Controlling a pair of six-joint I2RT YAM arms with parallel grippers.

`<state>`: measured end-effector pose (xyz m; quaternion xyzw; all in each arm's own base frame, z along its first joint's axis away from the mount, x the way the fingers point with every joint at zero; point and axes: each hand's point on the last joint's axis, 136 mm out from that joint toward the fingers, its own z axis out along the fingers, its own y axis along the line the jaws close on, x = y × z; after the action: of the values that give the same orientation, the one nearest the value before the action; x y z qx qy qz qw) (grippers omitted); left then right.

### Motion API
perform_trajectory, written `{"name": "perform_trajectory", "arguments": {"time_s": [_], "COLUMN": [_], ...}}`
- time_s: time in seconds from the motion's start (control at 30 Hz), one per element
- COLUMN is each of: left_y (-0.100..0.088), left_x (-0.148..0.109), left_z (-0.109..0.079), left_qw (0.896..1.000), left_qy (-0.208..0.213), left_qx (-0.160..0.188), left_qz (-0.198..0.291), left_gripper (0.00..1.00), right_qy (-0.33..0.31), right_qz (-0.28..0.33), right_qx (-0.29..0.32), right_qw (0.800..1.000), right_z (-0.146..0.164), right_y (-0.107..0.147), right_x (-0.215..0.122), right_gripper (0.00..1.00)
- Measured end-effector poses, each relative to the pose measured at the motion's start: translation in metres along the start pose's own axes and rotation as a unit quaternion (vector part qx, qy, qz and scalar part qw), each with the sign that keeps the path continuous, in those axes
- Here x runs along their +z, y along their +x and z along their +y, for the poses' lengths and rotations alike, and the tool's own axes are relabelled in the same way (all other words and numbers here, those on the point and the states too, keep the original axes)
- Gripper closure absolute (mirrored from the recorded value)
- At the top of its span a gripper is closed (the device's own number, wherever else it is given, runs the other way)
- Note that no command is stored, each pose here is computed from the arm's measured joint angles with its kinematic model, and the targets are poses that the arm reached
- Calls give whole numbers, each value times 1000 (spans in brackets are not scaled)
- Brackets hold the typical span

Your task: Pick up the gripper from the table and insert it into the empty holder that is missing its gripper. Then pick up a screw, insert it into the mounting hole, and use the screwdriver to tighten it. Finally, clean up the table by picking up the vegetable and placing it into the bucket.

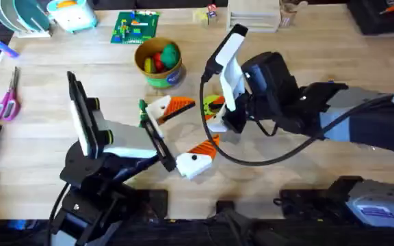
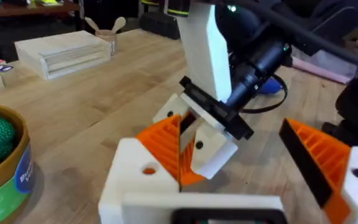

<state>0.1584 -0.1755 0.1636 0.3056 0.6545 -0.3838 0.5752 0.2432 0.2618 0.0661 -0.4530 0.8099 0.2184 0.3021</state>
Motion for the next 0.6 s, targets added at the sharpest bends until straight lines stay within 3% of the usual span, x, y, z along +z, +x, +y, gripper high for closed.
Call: {"name": "perform_trajectory", "arguments": {"time_s": [0.6], "left_y": [0], "left_x": [0], "left_z": [0], "left_qw": [1000], "left_qy": [0], "left_qx": [0], "left_qz": [0], "left_gripper": [8], "right_qy": [-7], "right_qz": [15], "right_qx": [-1], "right_qw": [1000], "right_z": [3], "right_y": [8], "right_x": [9], "right_gripper": [614]}}
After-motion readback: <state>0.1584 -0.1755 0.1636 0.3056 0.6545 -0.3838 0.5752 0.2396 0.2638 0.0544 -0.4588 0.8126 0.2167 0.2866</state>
